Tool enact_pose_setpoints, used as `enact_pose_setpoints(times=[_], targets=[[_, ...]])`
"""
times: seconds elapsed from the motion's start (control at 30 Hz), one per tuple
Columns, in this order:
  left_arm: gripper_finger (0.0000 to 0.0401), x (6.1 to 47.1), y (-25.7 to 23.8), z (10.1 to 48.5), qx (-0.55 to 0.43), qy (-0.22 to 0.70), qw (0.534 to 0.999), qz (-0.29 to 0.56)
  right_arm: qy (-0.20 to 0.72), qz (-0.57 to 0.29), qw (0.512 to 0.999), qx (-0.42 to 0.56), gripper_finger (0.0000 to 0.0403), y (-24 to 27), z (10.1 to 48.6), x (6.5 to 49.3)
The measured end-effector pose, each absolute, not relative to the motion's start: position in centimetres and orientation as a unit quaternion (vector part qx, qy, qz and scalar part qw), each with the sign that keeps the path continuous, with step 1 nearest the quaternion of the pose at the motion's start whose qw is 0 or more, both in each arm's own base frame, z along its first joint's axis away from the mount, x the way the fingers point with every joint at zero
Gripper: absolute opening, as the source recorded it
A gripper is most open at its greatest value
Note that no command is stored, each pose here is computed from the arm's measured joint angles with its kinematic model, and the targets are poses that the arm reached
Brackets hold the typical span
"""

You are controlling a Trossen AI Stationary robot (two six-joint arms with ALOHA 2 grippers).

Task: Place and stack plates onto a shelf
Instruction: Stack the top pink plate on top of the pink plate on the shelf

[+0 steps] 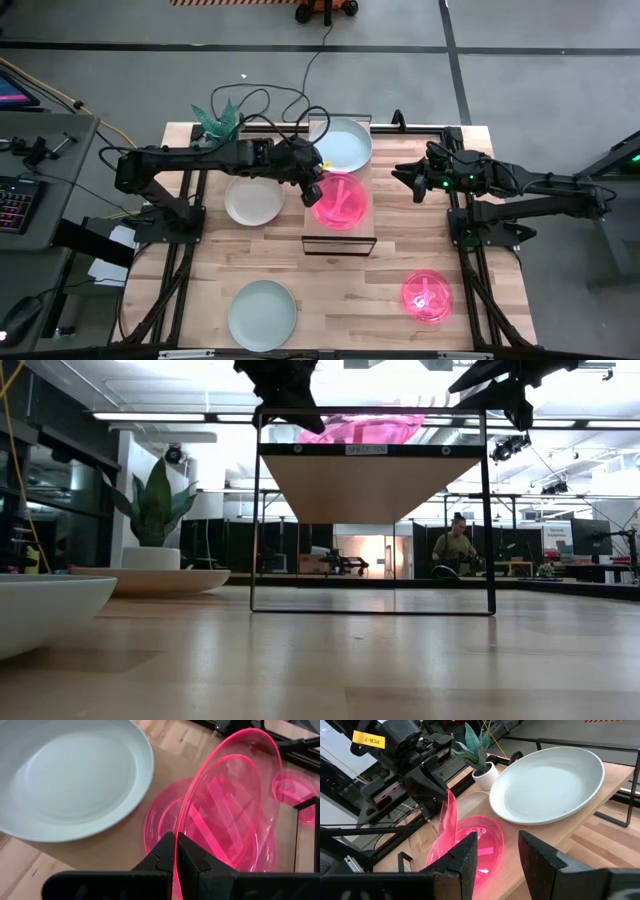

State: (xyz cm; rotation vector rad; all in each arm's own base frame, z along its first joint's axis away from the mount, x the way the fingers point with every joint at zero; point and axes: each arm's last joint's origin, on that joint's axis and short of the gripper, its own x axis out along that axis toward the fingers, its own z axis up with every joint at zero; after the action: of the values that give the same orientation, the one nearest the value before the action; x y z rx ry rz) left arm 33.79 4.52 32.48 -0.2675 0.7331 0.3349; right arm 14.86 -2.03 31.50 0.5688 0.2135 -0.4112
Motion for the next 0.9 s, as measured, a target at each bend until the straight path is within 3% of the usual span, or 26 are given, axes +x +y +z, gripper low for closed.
enact_pose_setpoints(times=[0.47, 0.9], targets=[[0.0009, 33.81, 4.36, 32.47, -0.106, 0.361, 0.915, 0.148, 0.104, -0.201, 0.933, 0.279, 0.0126, -2.03, 31.5, 14.85], [0.0068, 33.83, 4.26, 32.48, -0.104, 0.36, 0.915, 0.146, 0.104, -0.201, 0.933, 0.279, 0.0126, -2.03, 31.5, 14.86]])
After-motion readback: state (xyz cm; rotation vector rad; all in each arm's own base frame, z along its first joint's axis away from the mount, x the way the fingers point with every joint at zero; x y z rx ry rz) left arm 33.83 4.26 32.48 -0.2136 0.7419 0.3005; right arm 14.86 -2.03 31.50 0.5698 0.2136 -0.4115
